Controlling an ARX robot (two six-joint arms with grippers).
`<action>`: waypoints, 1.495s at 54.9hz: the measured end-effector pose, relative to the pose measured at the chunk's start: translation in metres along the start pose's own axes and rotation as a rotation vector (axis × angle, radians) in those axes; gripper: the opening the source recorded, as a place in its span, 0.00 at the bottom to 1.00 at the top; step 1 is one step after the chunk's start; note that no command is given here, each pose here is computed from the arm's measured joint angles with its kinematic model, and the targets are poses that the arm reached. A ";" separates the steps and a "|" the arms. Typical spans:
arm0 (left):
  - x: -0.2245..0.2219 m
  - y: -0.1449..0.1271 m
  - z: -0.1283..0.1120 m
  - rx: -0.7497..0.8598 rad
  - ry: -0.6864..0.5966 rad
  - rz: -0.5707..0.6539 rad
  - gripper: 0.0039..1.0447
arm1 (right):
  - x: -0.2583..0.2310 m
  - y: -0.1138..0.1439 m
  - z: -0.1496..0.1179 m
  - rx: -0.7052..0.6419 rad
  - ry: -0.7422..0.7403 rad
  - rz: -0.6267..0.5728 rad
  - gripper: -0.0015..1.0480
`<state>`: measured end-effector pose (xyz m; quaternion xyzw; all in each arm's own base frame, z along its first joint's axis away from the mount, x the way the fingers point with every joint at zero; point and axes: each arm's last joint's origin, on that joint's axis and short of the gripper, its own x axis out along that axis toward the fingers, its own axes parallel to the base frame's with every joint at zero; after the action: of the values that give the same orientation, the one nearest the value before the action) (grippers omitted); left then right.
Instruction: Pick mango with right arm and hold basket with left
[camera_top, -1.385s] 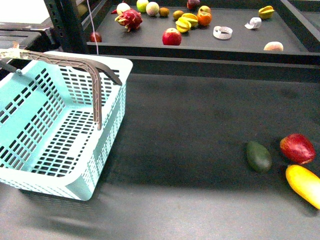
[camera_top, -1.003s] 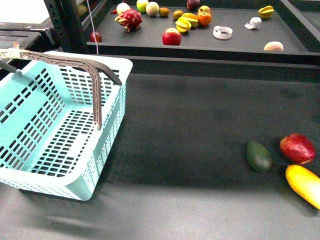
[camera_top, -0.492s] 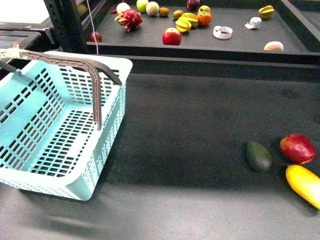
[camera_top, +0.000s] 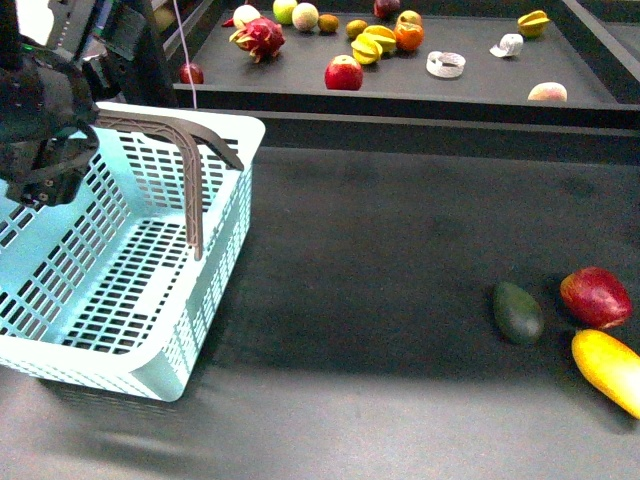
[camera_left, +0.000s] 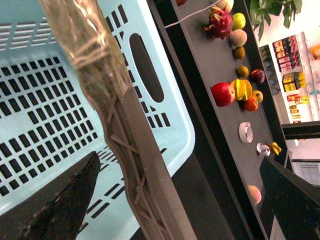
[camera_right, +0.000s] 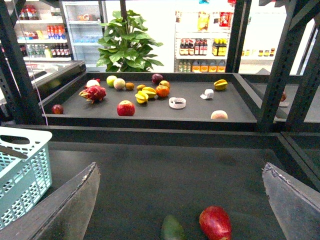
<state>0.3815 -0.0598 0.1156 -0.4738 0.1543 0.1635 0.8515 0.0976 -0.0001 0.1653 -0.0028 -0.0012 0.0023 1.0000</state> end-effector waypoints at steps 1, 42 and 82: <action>0.003 0.000 -0.002 -0.003 0.004 0.003 0.92 | 0.000 0.000 0.000 0.000 0.000 0.000 0.92; 0.020 0.007 -0.015 -0.035 0.053 0.032 0.07 | 0.000 0.000 0.000 0.000 0.000 0.000 0.92; -0.118 0.001 -0.074 0.705 0.432 -0.617 0.05 | 0.000 0.000 0.000 0.000 0.000 0.000 0.92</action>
<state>0.2668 -0.1384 0.1274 -0.2045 0.2254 -0.2586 0.9168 0.0976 -0.0001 0.1653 -0.0028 -0.0012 0.0023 1.0000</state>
